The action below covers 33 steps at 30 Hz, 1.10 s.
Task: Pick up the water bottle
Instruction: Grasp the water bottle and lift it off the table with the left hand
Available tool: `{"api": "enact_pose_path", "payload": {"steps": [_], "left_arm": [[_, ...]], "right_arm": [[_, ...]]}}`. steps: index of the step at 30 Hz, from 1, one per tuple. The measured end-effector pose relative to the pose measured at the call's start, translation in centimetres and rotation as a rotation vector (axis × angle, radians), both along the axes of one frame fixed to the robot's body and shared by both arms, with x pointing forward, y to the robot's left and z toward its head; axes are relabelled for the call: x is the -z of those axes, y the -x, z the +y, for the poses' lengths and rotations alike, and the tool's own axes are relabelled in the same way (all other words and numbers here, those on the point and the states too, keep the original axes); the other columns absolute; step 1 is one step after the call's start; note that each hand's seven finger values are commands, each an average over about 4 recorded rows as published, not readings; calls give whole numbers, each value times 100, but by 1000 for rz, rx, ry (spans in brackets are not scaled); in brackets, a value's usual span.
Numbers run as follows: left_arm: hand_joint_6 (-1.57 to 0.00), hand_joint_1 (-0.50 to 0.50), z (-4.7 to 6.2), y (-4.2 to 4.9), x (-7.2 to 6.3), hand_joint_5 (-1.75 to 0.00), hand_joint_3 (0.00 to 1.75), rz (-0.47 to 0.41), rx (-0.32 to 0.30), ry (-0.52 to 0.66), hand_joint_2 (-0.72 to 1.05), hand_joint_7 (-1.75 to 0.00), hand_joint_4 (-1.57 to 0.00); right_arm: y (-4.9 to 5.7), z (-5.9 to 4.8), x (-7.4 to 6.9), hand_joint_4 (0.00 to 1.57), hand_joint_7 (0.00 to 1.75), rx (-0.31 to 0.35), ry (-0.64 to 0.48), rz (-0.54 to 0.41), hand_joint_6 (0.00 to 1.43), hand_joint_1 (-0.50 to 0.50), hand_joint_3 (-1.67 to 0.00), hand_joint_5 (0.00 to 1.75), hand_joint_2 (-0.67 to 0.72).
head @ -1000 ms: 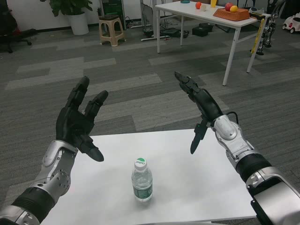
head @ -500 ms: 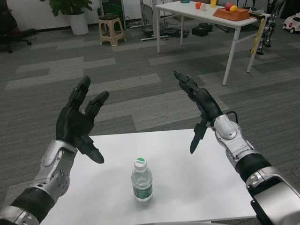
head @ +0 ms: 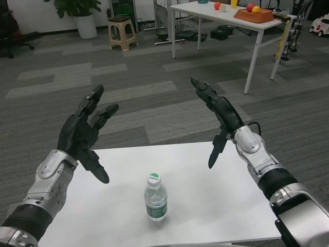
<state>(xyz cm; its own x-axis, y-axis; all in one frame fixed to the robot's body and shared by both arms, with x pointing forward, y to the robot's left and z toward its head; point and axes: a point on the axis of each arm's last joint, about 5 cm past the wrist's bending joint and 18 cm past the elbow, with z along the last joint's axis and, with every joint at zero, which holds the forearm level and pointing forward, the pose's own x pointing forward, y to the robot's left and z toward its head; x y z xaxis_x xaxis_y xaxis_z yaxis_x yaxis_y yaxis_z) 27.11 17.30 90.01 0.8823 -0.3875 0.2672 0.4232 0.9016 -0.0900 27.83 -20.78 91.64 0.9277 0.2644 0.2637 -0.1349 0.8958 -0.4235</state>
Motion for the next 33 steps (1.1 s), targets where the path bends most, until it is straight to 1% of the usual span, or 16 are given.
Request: {"api": "enact_pose_path", "payload": {"steps": [6,8,12,15,19,23,26,29,33], "left_arm": [[0,-50,9,-16,18,-72,9,70,45,-146,-46,-7,0],[0,-50,-1,-26,26,-72,9,87,63,-181,-46,-3,0],[0,-50,-51,-82,72,-82,9,135,102,-228,-46,-7,0],[0,-50,-101,-129,120,-82,9,181,136,-272,-46,-7,0],[0,-50,-190,-192,196,-82,9,252,177,-332,-46,-7,0],[0,-50,-317,-241,277,-82,9,328,217,-399,-46,-7,0],[0,-50,-412,-260,291,-82,9,347,238,-448,-46,-7,0],[0,-50,-499,-274,292,-82,9,356,245,-486,-46,-5,0],[0,-50,-605,-249,339,-82,9,385,250,-541,-46,-5,0]], "right_arm": [[1,0,1,0,0,0,0,0,0,-46,0,0,63],[2,-1,2,0,0,0,0,1,0,-46,0,0,61],[5,-3,7,0,0,1,0,2,0,-46,0,0,60],[9,-6,13,0,0,3,0,5,0,-46,0,0,61],[15,-15,30,0,0,7,0,13,0,-46,0,0,61],[21,-23,56,0,0,13,2,27,0,-46,0,0,65],[23,-24,65,0,0,14,2,31,0,-46,0,0,66],[24,-20,70,0,0,12,4,34,0,-46,0,0,66],[25,-12,73,0,0,8,5,35,0,-46,0,0,66]]}}
